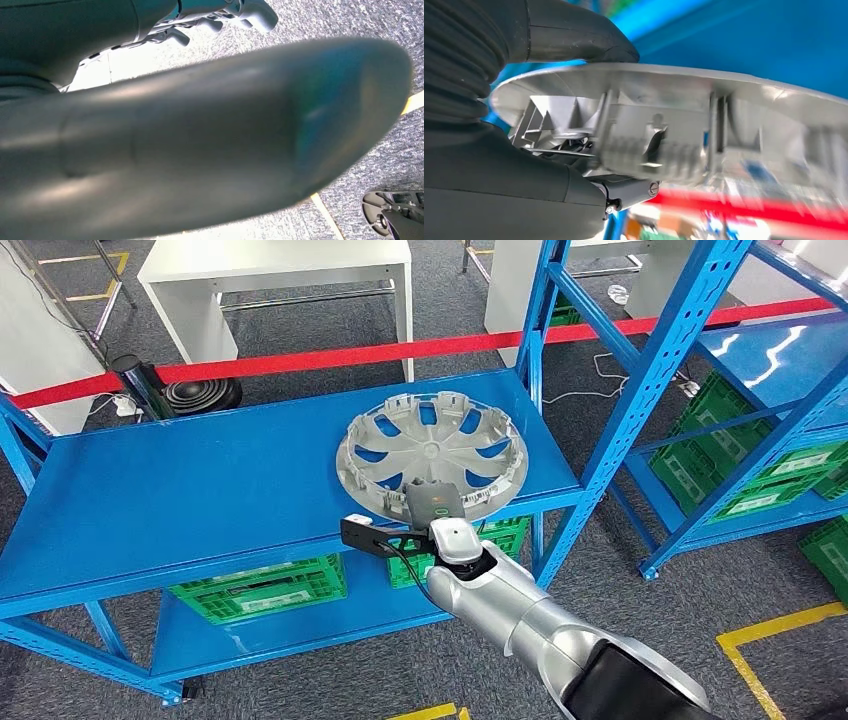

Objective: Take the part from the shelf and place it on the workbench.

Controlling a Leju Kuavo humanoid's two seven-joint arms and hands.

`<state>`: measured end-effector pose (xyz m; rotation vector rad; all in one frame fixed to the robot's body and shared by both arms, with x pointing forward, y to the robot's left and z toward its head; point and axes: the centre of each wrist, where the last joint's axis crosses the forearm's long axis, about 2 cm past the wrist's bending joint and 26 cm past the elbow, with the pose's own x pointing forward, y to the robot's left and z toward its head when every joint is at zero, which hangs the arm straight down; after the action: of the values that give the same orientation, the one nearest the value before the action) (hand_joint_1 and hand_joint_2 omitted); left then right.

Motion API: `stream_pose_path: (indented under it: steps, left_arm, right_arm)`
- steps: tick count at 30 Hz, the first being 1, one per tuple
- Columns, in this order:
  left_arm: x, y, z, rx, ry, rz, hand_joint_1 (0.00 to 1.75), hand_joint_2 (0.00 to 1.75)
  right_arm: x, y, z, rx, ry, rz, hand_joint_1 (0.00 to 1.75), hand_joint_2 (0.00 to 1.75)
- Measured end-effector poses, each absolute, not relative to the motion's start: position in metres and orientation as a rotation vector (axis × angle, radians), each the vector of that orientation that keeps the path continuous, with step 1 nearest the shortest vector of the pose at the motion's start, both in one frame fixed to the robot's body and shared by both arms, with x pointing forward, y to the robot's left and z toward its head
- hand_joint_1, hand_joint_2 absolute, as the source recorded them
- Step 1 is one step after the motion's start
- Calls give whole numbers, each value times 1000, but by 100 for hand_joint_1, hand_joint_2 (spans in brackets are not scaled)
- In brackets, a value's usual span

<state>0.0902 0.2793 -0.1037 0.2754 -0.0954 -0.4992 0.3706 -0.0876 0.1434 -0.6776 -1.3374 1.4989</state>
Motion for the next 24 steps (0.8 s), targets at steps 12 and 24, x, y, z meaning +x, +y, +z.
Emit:
stream_pose_path:
  steps: [12, 24]
  left_arm:
    - [89, 274, -104, 269, -112, -523, 0, 0]
    - [89, 272, -104, 274, -116, -520, 0, 0]
  right_arm:
    - [366, -67, 253, -739, -1874, 1307, 175, 175]
    - [361, -65, 311, -849, -2174, 1194, 175, 175]
